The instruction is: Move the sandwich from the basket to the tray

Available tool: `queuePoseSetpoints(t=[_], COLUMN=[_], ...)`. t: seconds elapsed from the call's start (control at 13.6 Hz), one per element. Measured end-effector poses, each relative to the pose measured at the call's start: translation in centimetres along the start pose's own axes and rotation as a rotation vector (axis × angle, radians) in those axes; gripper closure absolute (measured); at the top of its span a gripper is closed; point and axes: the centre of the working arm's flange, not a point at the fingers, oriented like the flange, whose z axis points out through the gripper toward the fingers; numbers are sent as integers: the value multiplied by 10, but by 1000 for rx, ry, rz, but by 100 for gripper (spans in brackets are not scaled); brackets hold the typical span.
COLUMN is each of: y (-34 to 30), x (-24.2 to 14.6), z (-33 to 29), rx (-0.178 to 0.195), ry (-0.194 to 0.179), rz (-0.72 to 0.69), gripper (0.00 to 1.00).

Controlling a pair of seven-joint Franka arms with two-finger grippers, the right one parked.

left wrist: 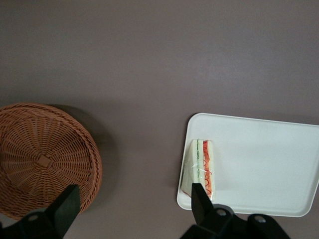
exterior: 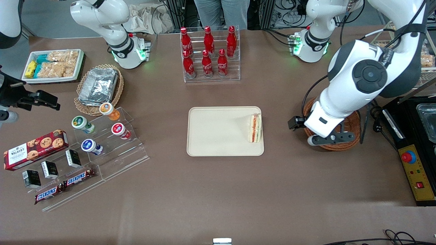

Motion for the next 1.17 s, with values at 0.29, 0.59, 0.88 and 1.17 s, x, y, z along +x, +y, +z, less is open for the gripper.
queuePoseSetpoints(t=[0.29, 0.59, 0.88, 1.17], y=[-26, -66, -118, -147], x=[11, 14, 9, -8], z=[-13, -34, -65, -97], rx=[-4, -12, -29, -28], ry=[12, -9, -21, -6], rz=[-48, -32, -6, -23], gripper=[0, 0, 0, 0])
